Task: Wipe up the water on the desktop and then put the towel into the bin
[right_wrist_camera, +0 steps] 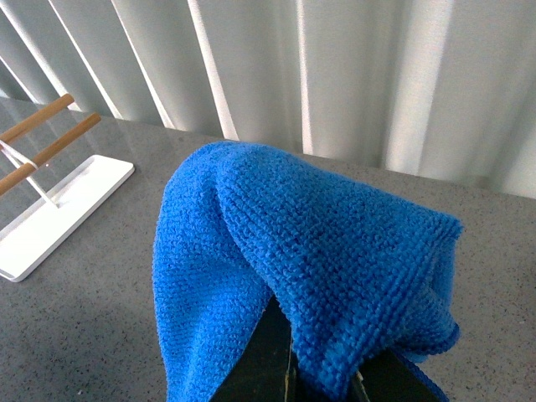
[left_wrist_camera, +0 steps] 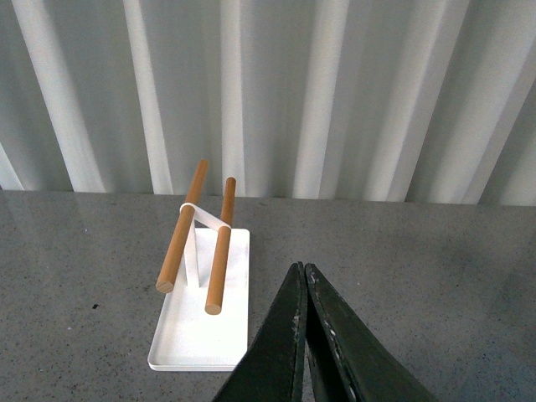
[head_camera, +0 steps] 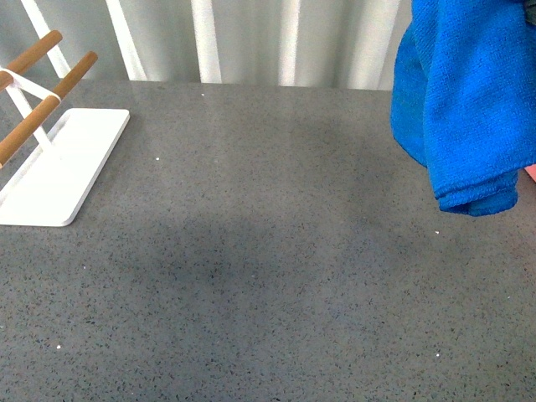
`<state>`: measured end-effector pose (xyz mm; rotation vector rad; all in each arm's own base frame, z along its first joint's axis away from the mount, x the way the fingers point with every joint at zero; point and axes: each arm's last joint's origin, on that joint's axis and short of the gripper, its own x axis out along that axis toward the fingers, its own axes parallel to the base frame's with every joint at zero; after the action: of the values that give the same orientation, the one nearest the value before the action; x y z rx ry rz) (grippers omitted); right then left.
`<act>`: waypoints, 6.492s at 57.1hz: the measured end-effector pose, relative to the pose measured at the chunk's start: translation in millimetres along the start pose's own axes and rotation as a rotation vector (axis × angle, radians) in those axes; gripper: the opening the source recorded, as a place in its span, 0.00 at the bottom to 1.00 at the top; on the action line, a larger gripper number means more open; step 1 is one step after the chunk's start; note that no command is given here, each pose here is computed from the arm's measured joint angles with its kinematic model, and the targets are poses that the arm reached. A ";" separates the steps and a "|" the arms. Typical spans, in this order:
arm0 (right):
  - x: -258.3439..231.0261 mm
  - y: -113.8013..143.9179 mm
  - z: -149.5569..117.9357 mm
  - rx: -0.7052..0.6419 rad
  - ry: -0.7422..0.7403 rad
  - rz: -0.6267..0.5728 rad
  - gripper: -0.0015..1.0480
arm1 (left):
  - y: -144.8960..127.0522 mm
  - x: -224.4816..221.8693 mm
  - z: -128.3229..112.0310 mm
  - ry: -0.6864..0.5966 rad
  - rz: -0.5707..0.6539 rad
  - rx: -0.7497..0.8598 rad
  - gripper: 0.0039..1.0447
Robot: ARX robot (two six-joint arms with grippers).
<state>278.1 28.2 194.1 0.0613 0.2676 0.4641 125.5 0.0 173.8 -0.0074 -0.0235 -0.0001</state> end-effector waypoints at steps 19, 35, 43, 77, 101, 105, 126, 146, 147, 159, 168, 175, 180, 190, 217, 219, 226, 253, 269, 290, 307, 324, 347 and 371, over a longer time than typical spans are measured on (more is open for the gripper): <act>-0.6 0.1 -0.6 0.001 0.010 -0.004 0.03 | 0.0 -10.7 1.1 -0.003 0.000 0.000 0.03; -0.6 0.2 -0.8 0.003 0.020 -0.011 0.03 | 0.0 -16.9 0.7 -0.002 0.000 0.000 0.03; 2.1 0.4 -3.1 0.010 0.056 -0.042 0.03 | 0.0 -25.2 -4.0 0.033 -0.001 0.000 0.03; 61.3 -12.5 -70.2 0.029 0.519 -0.294 0.03 | 0.0 -29.0 -2.2 0.005 0.000 0.000 0.56; 53.3 -34.1 -121.2 -0.043 0.675 -0.247 0.03 | 0.0 -29.0 -2.2 0.004 0.000 0.002 0.94; 49.7 -40.0 -121.7 -0.049 0.672 -0.255 0.03 | 0.0 -29.0 -2.2 0.004 0.000 0.002 0.94; 35.3 -77.9 -121.1 -0.032 0.671 -0.318 0.03 | 0.0 -29.0 -2.2 0.004 0.000 0.002 0.94; 79.8 -110.9 -113.8 -0.127 0.682 -0.359 0.03 | 0.0 -29.0 -2.2 0.004 0.000 0.003 0.94; 86.2 -111.2 -112.2 -0.138 0.671 -0.355 0.03 | 0.0 -29.0 -2.2 0.004 0.000 0.003 0.94; 126.7 -99.6 -101.5 -0.185 0.613 -0.252 0.03 | 0.0 -29.0 -2.2 0.004 0.000 0.002 0.94; 159.2 -70.9 -99.0 -0.244 0.595 -0.119 0.03 | 0.0 -29.0 -2.2 0.004 0.000 0.003 0.94; 182.3 -49.7 -100.5 -0.282 0.604 -0.047 0.03 | 0.0 -29.0 -2.2 0.004 0.000 0.003 0.94; 194.4 -36.3 -100.6 -0.305 0.611 -0.006 0.03 | 0.0 -29.0 -2.2 0.004 0.000 0.003 0.94; 200.3 -11.3 -101.8 -0.335 0.611 0.075 0.03 | 0.0 -29.0 -2.2 0.004 0.000 0.003 0.94; 75.2 21.4 -109.2 -0.487 0.686 0.365 0.03 | 0.0 -29.0 -2.2 0.004 0.000 0.003 0.94; 62.8 11.6 -104.5 -0.488 0.687 0.344 0.03 | 0.0 -29.0 -2.2 0.004 0.000 0.003 0.94; 33.8 -15.3 -87.5 -0.496 0.671 0.275 0.03 | 0.0 -29.0 -2.2 0.004 0.000 0.003 0.94; -6.4 -67.4 66.2 -0.622 0.358 0.026 0.03 | 0.0 -29.0 -2.2 0.004 0.000 0.003 0.94; -60.4 -138.0 154.6 -0.583 0.241 -0.304 0.03 | 0.0 -29.0 -2.2 0.004 0.000 0.003 0.94; -80.4 -197.7 91.1 -0.425 0.394 -0.386 0.03 | 0.0 -29.0 -2.2 0.004 0.000 0.003 0.94; -65.0 -233.2 42.4 -0.292 0.520 -0.457 0.03 | 0.0 -29.0 -2.2 0.004 0.000 0.003 0.94; -54.2 -261.2 18.8 -0.125 0.599 -0.596 0.39 | 0.0 -29.0 -2.2 0.004 0.000 0.003 0.94; -56.2 -259.2 20.9 -0.066 0.605 -0.568 0.94 | 0.0 -29.0 -2.2 0.004 0.000 0.003 0.94; -67.6 -188.6 99.9 -0.270 0.255 -0.549 0.93 | 0.0 -29.0 -2.2 0.004 0.000 0.003 0.94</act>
<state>328.6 -170.4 284.2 -0.3314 0.4529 -0.0442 96.5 0.0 170.9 -0.0048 -0.0196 -0.0004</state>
